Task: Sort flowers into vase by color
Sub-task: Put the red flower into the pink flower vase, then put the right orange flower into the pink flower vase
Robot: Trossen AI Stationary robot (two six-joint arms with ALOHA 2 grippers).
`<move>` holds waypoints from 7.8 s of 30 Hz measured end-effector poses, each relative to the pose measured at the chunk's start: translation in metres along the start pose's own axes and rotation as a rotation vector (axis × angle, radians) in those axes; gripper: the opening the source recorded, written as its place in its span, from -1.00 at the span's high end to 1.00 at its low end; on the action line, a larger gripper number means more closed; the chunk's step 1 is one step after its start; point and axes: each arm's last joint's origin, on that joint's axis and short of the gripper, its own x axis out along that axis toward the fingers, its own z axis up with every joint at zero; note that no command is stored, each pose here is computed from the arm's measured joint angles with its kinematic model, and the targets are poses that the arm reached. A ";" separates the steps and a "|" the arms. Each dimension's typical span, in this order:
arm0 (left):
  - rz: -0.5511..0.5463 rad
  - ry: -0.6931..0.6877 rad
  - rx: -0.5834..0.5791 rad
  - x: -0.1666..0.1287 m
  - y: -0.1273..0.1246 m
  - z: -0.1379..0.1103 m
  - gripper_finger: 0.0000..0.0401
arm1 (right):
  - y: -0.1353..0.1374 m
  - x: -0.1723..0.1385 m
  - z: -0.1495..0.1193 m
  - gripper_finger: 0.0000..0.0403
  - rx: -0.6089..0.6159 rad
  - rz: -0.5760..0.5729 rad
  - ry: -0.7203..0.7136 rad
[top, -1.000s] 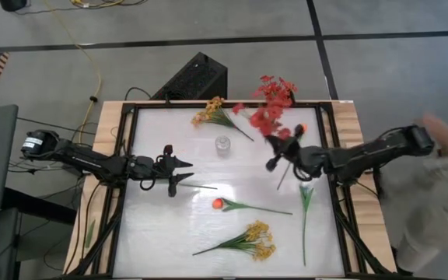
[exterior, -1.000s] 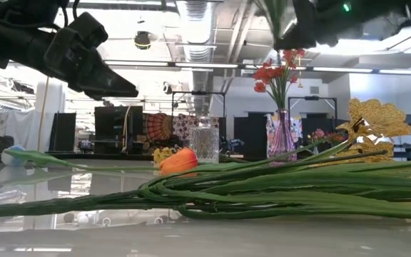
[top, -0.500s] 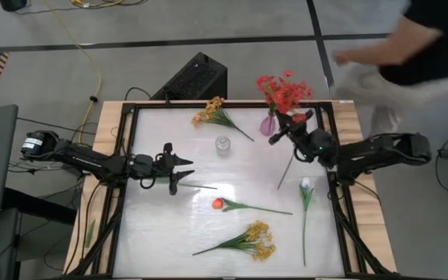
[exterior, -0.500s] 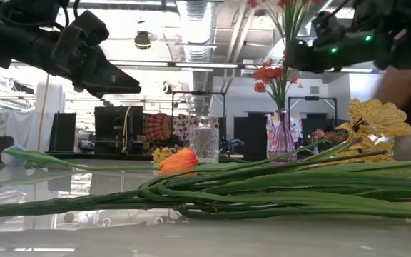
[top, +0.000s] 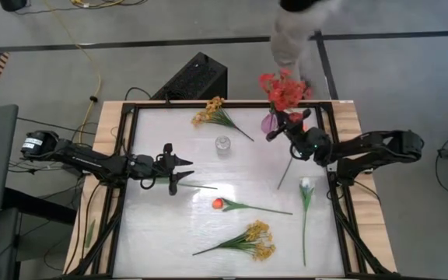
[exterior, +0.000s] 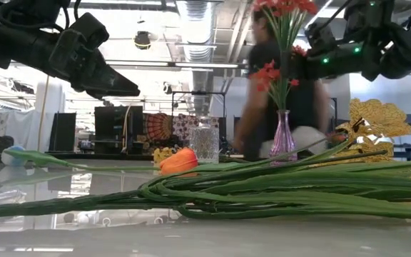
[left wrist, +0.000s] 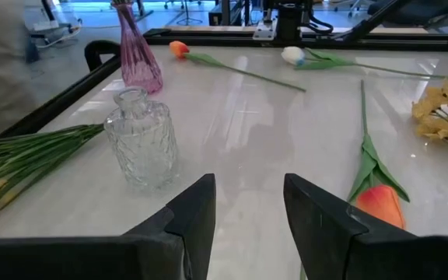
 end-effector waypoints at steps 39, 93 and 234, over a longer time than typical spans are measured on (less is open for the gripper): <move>0.020 0.024 0.001 0.000 0.001 -0.003 0.29 | 0.005 0.015 -0.044 0.88 -0.029 -0.092 0.127; 0.015 0.040 -0.003 0.000 0.001 -0.004 0.29 | -0.016 0.008 0.048 0.01 -0.045 0.231 0.889; 0.016 0.096 -0.012 0.000 0.001 -0.010 0.29 | -0.036 -0.076 -0.038 0.91 0.242 -0.497 1.336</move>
